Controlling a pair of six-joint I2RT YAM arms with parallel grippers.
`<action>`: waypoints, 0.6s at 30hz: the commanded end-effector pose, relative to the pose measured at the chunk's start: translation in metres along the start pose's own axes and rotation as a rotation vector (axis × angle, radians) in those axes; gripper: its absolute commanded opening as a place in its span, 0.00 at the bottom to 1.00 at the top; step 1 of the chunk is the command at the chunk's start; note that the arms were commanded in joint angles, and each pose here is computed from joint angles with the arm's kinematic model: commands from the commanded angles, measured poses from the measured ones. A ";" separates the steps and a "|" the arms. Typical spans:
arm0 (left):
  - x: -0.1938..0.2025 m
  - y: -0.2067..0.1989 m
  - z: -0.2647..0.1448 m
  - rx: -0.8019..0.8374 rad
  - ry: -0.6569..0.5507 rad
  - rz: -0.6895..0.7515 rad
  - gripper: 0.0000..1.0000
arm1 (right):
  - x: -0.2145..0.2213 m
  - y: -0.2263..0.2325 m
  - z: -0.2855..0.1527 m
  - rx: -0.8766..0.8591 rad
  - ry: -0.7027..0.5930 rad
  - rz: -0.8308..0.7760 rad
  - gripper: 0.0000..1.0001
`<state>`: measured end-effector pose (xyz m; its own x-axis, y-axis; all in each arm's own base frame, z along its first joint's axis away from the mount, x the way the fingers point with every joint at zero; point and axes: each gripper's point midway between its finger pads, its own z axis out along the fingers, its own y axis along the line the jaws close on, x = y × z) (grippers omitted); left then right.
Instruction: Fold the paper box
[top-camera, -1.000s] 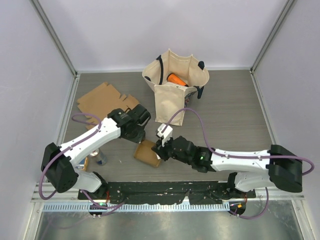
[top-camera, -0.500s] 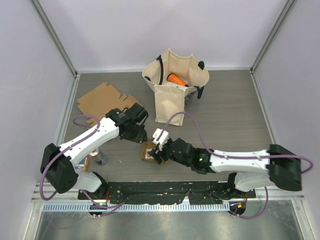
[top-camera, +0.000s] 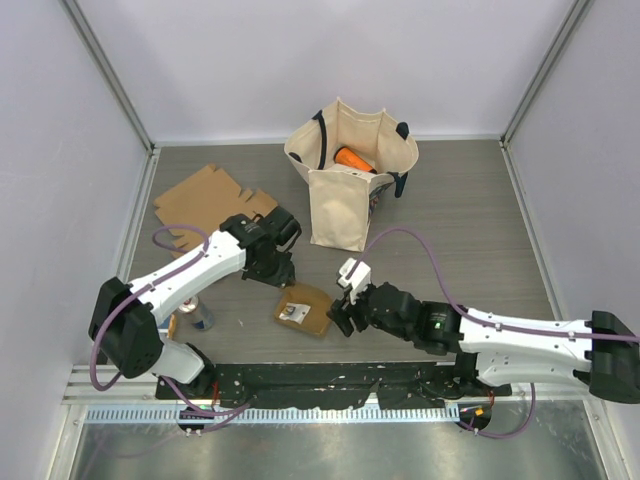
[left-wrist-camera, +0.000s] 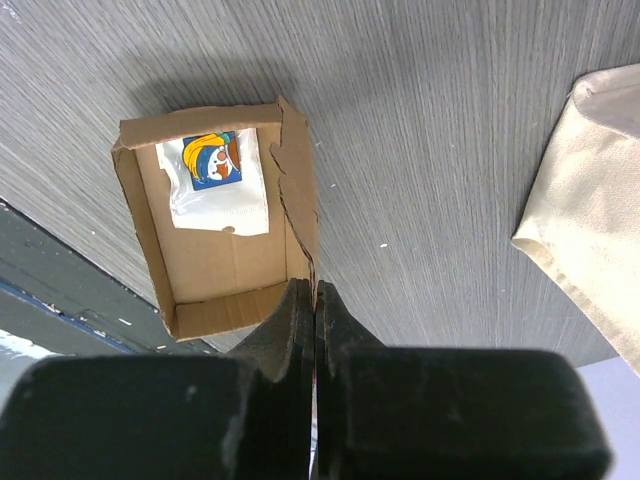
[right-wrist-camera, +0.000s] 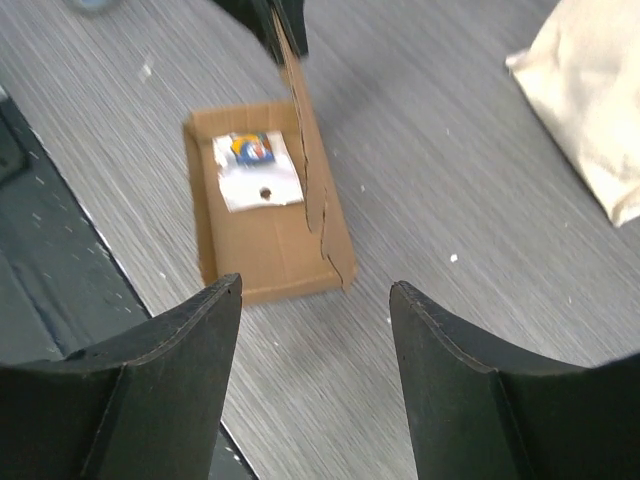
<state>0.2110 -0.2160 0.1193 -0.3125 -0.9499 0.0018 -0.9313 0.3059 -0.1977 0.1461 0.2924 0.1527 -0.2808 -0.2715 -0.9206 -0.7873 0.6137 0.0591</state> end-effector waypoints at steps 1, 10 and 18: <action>-0.009 -0.014 -0.008 0.019 -0.035 -0.319 0.00 | 0.002 -0.010 0.010 0.064 0.031 -0.068 0.66; -0.012 -0.012 -0.012 0.041 -0.038 -0.319 0.00 | -0.013 -0.022 0.037 0.183 -0.047 -0.069 0.53; -0.013 -0.017 -0.012 0.072 -0.039 -0.305 0.00 | -0.022 -0.019 0.052 0.191 -0.054 -0.078 0.34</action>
<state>0.2142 -0.2099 0.1212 -0.3062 -0.9514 -0.0321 -0.9272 0.3056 -0.2164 0.1805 0.3042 0.1120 -0.2420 -0.3943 -0.8866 -0.7166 0.6887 -0.1106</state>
